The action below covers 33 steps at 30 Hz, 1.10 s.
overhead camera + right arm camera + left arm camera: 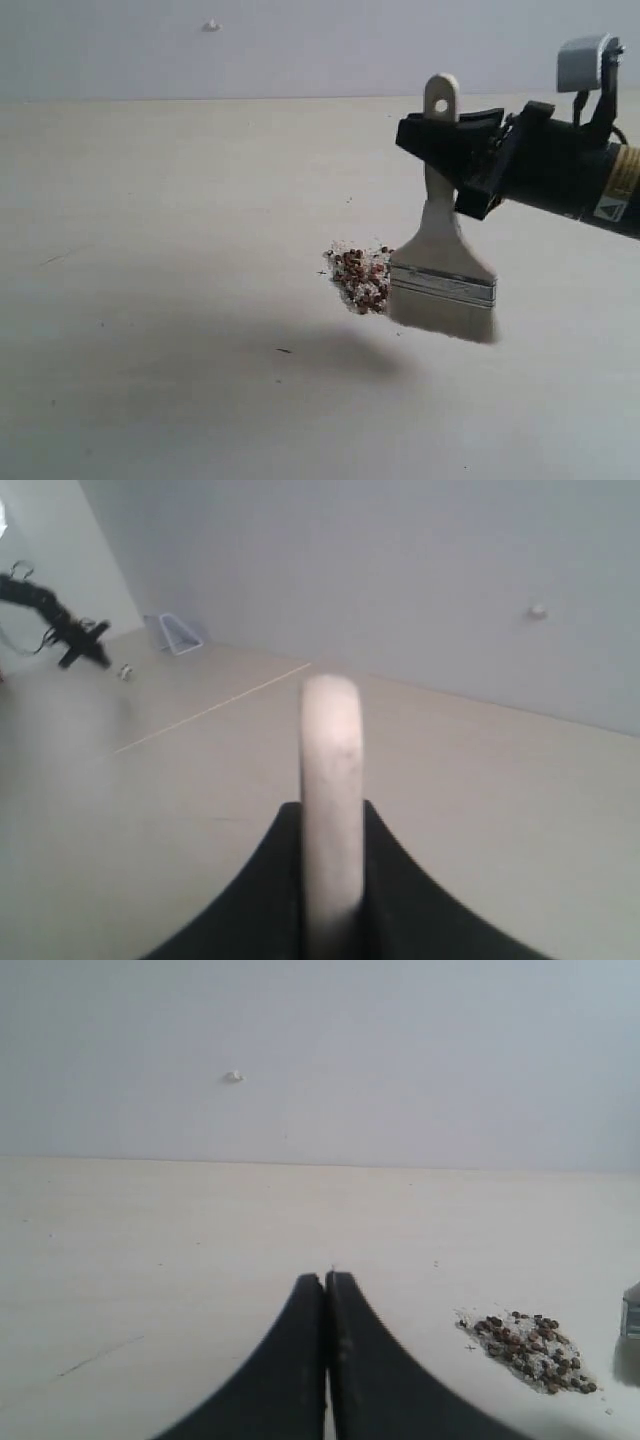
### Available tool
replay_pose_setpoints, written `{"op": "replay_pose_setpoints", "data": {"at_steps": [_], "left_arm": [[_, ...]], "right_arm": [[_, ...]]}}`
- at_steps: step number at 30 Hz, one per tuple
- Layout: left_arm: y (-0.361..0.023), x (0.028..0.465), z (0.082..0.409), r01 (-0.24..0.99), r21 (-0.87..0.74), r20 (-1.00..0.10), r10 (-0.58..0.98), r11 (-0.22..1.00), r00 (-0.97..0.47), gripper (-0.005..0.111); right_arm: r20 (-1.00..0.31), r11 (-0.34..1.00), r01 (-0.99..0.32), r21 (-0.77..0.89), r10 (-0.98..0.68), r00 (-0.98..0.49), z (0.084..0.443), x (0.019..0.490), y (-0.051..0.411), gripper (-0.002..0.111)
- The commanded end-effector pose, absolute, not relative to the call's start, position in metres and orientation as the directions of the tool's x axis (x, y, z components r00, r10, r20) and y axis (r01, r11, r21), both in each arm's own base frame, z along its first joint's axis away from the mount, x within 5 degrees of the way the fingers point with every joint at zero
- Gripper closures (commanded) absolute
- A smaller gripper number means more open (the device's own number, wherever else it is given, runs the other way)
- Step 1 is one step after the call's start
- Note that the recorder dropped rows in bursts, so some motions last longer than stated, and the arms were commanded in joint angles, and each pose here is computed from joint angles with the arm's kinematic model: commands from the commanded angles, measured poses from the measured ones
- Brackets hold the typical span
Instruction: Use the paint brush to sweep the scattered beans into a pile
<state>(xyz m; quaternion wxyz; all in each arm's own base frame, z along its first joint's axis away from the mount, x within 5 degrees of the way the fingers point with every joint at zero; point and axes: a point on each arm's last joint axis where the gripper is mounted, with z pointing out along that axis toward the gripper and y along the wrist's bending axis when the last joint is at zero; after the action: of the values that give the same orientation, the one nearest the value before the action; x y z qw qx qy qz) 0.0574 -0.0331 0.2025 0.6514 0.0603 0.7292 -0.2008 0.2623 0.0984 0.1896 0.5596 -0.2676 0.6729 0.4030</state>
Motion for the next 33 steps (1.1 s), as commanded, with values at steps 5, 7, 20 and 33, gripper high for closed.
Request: {"op": "replay_pose_setpoints", "data": {"at_steps": [5,7,20,33], "left_arm": [[-0.034,0.057,0.201,0.359,-0.212,-0.974,-0.168,0.909,-0.15,0.107],[-0.034,0.057,0.201,0.359,-0.212,-0.974,-0.168,0.909,-0.15,0.107],[-0.034,0.057,0.201,0.359,-0.212,-0.974,-0.168,0.909,-0.15,0.107],[-0.034,0.057,0.201,0.359,-0.212,-0.974,-0.168,0.909,-0.15,0.107]], "right_arm": [[-0.967,0.56,-0.789,0.252,0.107,-0.232,0.169,0.267,0.118,0.108],[-0.96,0.584,-0.763,0.277,0.14,-0.242,0.17,0.269,0.116,0.108],[-0.918,0.639,-0.659,0.396,0.302,-0.259,0.179,0.275,0.124,0.108],[-0.961,0.925,-0.276,0.263,0.276,0.01,0.206,0.262,0.21,0.108]]}}
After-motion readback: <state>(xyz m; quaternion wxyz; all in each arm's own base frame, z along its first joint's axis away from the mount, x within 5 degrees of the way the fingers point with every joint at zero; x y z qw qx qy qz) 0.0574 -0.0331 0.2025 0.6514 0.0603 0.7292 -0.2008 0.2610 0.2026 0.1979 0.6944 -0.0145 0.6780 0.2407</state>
